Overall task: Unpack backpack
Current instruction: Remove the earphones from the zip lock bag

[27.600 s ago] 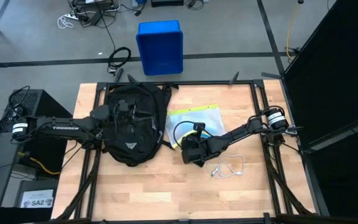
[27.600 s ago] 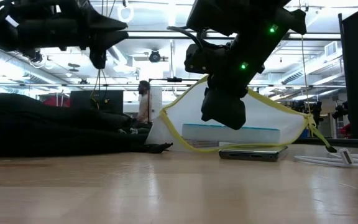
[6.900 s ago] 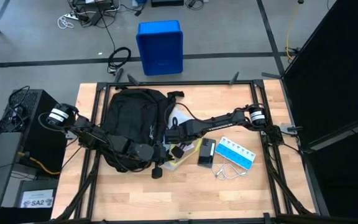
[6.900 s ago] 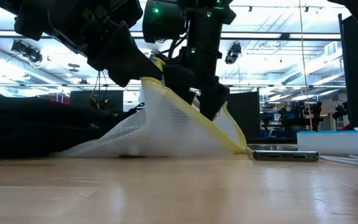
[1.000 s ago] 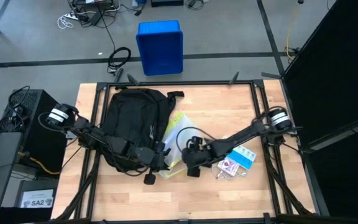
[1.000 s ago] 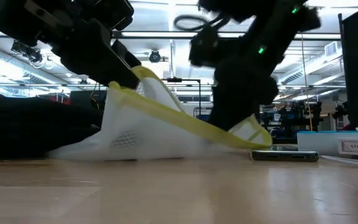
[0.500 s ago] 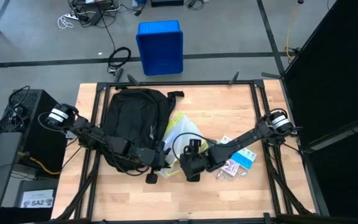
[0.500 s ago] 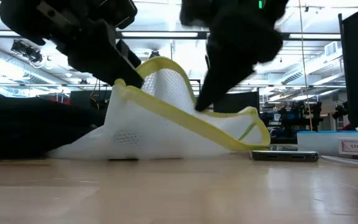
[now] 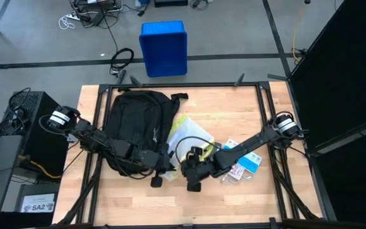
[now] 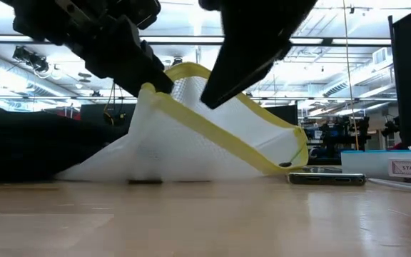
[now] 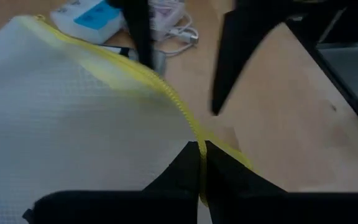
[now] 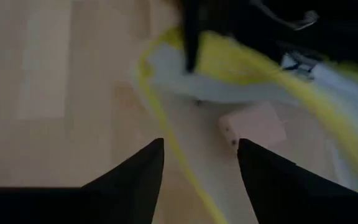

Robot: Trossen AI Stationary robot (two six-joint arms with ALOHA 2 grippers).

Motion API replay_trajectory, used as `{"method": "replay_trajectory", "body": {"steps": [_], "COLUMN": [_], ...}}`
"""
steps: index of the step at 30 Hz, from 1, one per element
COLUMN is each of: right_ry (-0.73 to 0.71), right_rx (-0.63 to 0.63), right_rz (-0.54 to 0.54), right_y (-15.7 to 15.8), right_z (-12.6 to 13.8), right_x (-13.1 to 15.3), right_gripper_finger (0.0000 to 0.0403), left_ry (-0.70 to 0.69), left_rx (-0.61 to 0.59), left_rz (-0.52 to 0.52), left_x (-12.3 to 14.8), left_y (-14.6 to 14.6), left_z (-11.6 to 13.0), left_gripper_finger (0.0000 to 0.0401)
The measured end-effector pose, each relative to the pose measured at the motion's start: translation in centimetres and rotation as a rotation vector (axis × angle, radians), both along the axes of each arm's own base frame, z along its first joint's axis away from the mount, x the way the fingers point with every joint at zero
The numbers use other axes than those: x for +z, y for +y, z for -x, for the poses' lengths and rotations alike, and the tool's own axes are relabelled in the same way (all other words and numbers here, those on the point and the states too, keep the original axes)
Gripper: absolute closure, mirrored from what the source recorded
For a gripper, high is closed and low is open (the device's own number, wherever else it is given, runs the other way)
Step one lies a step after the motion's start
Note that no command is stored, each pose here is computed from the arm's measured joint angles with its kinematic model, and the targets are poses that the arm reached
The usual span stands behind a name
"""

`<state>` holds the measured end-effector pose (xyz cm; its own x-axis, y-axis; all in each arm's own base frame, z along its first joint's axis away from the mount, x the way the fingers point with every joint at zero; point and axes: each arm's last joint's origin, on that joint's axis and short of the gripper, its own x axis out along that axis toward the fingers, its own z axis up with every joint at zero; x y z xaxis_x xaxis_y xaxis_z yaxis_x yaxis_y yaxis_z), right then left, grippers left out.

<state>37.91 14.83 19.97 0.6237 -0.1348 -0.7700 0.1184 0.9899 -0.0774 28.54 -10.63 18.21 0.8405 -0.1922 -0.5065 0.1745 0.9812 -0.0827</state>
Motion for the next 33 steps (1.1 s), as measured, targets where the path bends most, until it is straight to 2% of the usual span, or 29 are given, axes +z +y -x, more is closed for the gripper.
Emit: {"method": "replay_trajectory", "body": {"steps": [3, 7, 13, 16, 20, 25, 28, 33], "right_ry": [0.018, 0.025, 0.079, 0.1, 0.097, 0.024, -0.038, -0.055], "right_rx": [-0.043, -0.139, -0.135, -0.113, -0.104, -0.078, -0.079, -0.072], "right_rz": [0.012, 0.082, 0.145, 0.153, 0.154, 0.167, 0.172, 0.172], "right_y": [-1.9, -5.0, -8.4, -9.1, -9.3, -9.4, -9.8, -11.0], "right_z": [-0.3, -0.7, -0.6, -0.2, 0.2, 0.1, -0.4, -2.1], "right_x": [-0.8, -1.6, -3.3, -4.3, -5.2, -5.7, -5.6, -8.4], "right_gripper_finger": [0.0238, 0.0251, 0.0251, 0.0227, 0.0173, 0.0115, 0.0102, 0.0116], "left_ry": [0.006, 0.021, 0.037, 0.038, 0.043, 0.043, 0.043, 0.044], "left_rx": [-0.05, -0.1, -0.125, -0.13, -0.132, -0.135, -0.135, -0.131], "left_rz": [0.027, 0.045, 0.043, 0.045, 0.044, 0.043, 0.043, 0.039], "left_x": [0.0, 0.0, -0.2, -0.2, -0.2, -0.2, -0.2, -0.2], "left_y": [-0.3, -0.8, -1.1, -1.1, -1.1, -1.1, -1.1, -1.1], "left_z": [0.1, 0.3, 0.5, 0.5, 0.5, 0.5, 0.6, 0.5], "left_gripper_finger": [0.0401, 0.0401, 0.0401, 0.0401, 0.0401, 0.0401, 0.0401, 0.0401]}}
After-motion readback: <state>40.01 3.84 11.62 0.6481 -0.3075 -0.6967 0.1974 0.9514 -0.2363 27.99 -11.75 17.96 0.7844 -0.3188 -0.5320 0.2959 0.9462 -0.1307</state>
